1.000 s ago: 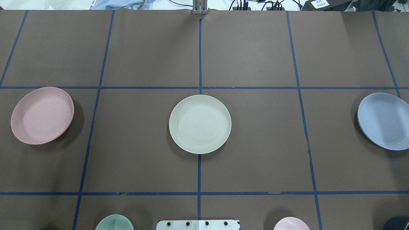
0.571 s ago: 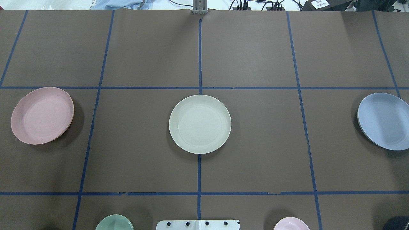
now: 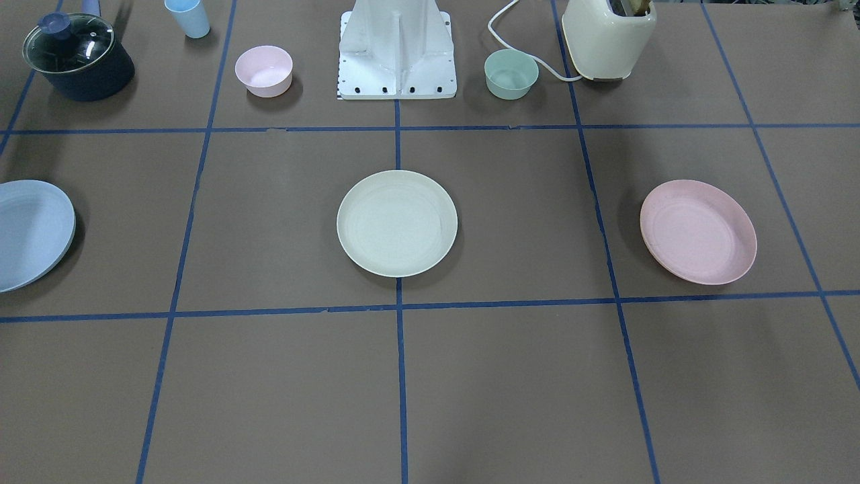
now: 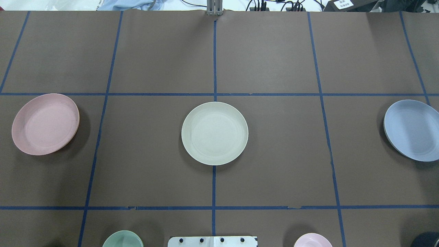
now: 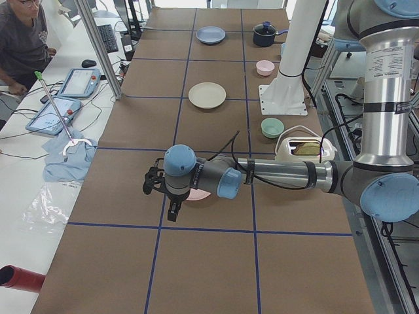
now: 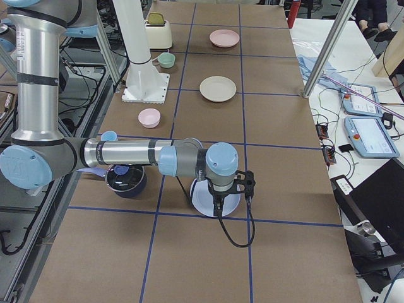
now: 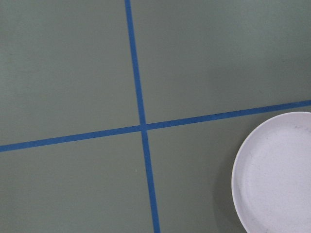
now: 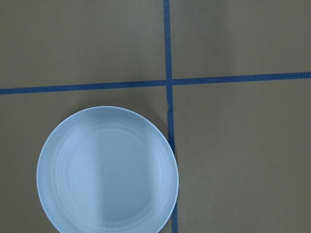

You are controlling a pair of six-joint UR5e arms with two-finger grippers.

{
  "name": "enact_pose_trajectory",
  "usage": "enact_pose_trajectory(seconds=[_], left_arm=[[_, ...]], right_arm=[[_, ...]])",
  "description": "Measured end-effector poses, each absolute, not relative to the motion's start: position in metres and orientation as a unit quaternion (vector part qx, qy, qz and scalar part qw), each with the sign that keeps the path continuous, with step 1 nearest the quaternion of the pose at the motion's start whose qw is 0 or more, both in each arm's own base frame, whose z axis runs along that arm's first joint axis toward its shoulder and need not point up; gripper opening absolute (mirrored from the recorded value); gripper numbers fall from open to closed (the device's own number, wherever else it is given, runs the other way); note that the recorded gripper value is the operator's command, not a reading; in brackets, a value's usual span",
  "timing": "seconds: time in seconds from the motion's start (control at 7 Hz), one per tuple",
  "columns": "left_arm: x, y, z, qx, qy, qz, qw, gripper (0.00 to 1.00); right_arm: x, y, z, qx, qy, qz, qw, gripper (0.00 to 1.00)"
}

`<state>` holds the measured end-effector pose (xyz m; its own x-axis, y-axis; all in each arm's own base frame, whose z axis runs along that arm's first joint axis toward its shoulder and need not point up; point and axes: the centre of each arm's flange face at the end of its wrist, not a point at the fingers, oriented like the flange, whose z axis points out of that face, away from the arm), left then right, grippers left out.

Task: Stack three plates with pink and blue
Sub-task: 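Move the left gripper toward the pink plate's rim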

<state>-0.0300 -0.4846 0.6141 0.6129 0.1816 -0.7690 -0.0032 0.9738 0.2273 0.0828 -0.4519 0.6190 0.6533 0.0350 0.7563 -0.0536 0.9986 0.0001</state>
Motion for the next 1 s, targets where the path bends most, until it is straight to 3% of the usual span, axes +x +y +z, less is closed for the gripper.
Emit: enact_pose_trajectory(seconds=[0.57, 1.0], left_arm=[[0.0, -0.491, 0.639, 0.077, 0.523, 0.063, 0.847, 1.0], [0.055, -0.488, 0.635, 0.073, 0.49, -0.028, 0.868, 0.99]], right_arm=[[0.057, -0.458, 0.623, 0.013, -0.42, -0.008, 0.908, 1.0], [0.052, -0.458, 0.637, 0.024, -0.416, -0.018, 0.909, 1.0]])
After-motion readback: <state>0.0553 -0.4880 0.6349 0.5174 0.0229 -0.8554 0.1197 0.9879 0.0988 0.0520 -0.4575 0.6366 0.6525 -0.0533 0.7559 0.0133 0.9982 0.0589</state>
